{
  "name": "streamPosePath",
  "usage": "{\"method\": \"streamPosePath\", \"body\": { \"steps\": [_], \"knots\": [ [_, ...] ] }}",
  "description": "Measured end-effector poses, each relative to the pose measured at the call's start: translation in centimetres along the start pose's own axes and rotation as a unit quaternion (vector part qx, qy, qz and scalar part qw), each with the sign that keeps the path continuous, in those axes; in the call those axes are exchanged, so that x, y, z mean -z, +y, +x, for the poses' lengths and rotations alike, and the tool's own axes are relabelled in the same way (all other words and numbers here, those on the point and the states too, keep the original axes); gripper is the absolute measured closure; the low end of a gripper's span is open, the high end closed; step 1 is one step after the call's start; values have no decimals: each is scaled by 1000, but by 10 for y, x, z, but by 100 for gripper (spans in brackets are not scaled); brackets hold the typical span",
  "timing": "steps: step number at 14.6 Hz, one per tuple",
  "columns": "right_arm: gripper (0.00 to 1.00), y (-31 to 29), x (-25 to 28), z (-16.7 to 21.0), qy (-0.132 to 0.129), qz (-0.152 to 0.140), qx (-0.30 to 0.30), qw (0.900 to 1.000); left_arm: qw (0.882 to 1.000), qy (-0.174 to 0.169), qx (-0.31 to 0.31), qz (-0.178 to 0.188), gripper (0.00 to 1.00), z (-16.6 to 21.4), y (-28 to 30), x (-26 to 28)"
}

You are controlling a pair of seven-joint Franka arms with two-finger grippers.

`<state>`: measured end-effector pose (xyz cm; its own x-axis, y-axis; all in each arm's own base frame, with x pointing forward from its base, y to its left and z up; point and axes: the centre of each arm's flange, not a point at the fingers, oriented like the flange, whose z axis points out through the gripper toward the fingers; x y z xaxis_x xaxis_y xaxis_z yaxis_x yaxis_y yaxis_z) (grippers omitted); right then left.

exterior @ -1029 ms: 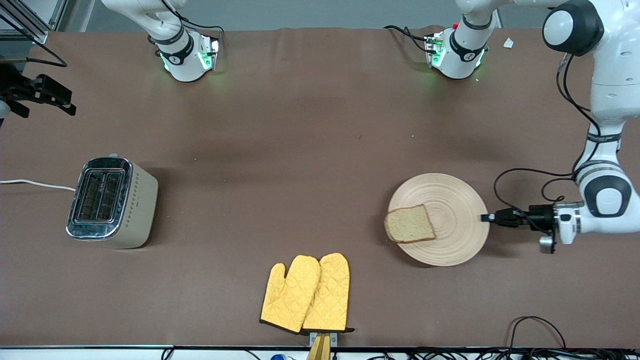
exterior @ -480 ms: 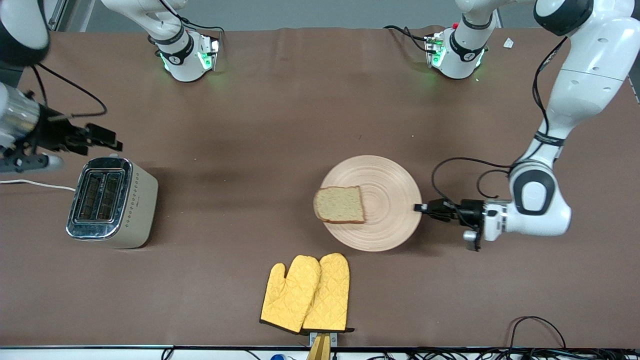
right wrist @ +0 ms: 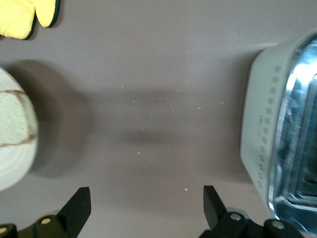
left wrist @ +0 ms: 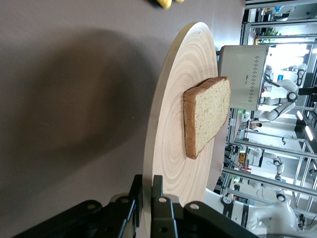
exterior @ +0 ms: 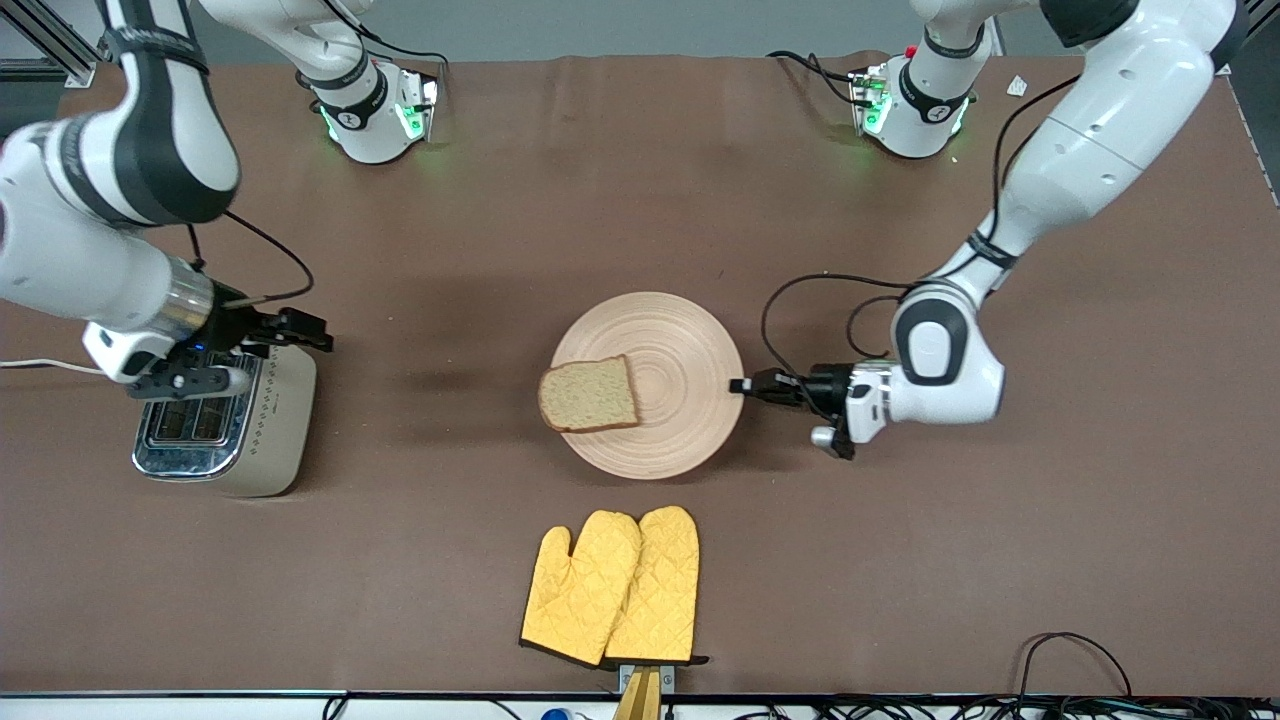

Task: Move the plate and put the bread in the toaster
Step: 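Push the plate further with the left gripper while the right gripper reaches, then grasp the bread slice with the right gripper while the left gripper withdraws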

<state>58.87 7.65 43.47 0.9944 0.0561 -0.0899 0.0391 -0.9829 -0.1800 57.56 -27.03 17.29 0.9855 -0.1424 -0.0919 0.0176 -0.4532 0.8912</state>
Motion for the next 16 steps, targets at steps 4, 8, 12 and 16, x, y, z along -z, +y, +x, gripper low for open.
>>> {"method": "streamPosePath", "body": {
  "steps": [4,8,12,16],
  "knots": [
    [0,-31,-36,11,11,-2,19,1000,1000,-8,-6,9,90,-17,0,-50],
    [0,-47,-80,12,47,39,-4,998,999,-7,-43,11,90,-25,-15,-74],
    [0,-83,-137,12,60,33,15,998,998,3,-63,10,74,-17,-17,-72],
    [0,-113,-186,-8,57,29,26,998,996,51,-66,19,34,12,-10,-37]
  ]
}}
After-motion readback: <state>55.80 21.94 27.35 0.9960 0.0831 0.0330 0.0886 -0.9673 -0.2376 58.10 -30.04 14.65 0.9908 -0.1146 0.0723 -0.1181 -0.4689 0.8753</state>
